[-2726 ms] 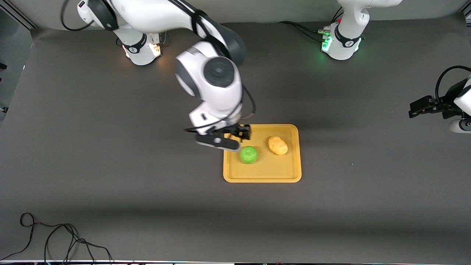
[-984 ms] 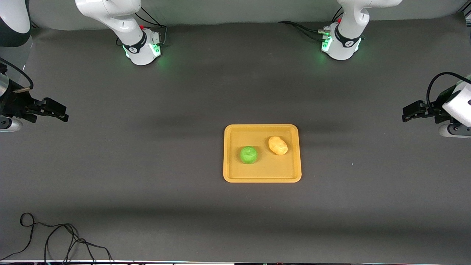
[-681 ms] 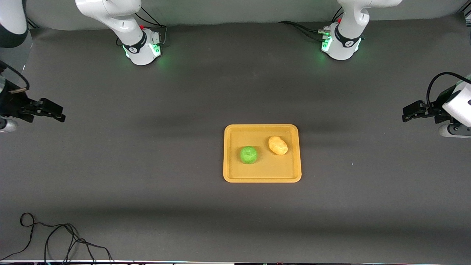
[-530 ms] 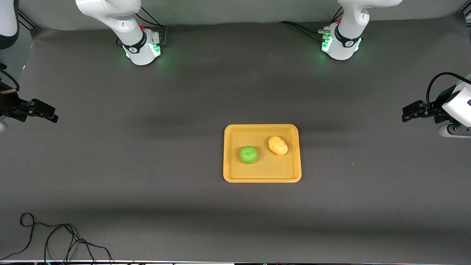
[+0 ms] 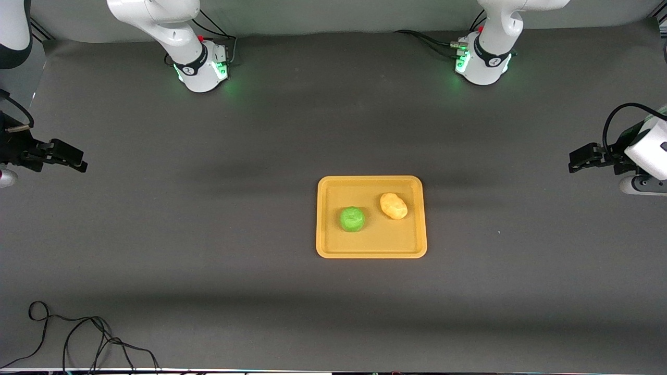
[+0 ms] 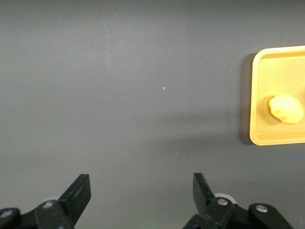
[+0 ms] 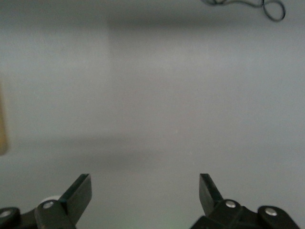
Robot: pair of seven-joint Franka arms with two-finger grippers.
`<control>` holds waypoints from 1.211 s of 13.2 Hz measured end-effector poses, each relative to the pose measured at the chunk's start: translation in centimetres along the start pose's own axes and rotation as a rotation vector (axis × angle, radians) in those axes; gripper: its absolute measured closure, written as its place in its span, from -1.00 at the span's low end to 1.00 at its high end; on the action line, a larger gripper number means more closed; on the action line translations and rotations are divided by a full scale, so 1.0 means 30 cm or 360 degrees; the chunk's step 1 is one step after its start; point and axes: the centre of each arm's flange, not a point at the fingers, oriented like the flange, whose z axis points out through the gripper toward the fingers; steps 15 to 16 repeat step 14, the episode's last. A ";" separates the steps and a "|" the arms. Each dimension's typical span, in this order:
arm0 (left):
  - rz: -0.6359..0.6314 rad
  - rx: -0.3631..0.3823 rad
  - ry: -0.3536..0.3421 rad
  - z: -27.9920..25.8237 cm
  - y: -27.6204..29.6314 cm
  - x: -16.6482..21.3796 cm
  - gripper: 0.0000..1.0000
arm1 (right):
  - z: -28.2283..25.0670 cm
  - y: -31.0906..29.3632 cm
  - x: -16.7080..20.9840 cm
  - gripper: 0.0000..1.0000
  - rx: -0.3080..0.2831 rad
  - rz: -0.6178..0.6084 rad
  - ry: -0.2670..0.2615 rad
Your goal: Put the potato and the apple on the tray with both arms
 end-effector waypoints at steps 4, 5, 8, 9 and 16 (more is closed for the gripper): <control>0.0000 0.0000 0.0000 0.000 0.000 0.000 -0.91 | 0.005 -0.001 -0.010 -1.00 0.0033 0.0005 -0.0040; 0.0000 0.0000 0.0000 0.000 0.000 0.000 -0.91 | 0.005 -0.002 -0.010 -1.00 0.0042 0.0007 -0.0040; 0.0000 0.0000 0.0000 0.000 0.000 0.000 -0.89 | 0.004 -0.003 -0.010 -1.00 0.0048 0.0007 -0.0039; 0.0000 0.0000 0.0000 0.000 0.000 0.000 -0.88 | 0.004 -0.003 -0.010 -1.00 0.0049 0.0007 -0.0039; 0.0000 0.0000 0.0000 0.000 0.000 0.000 -0.88 | -0.002 -0.003 -0.009 -1.00 0.0049 0.0007 -0.0033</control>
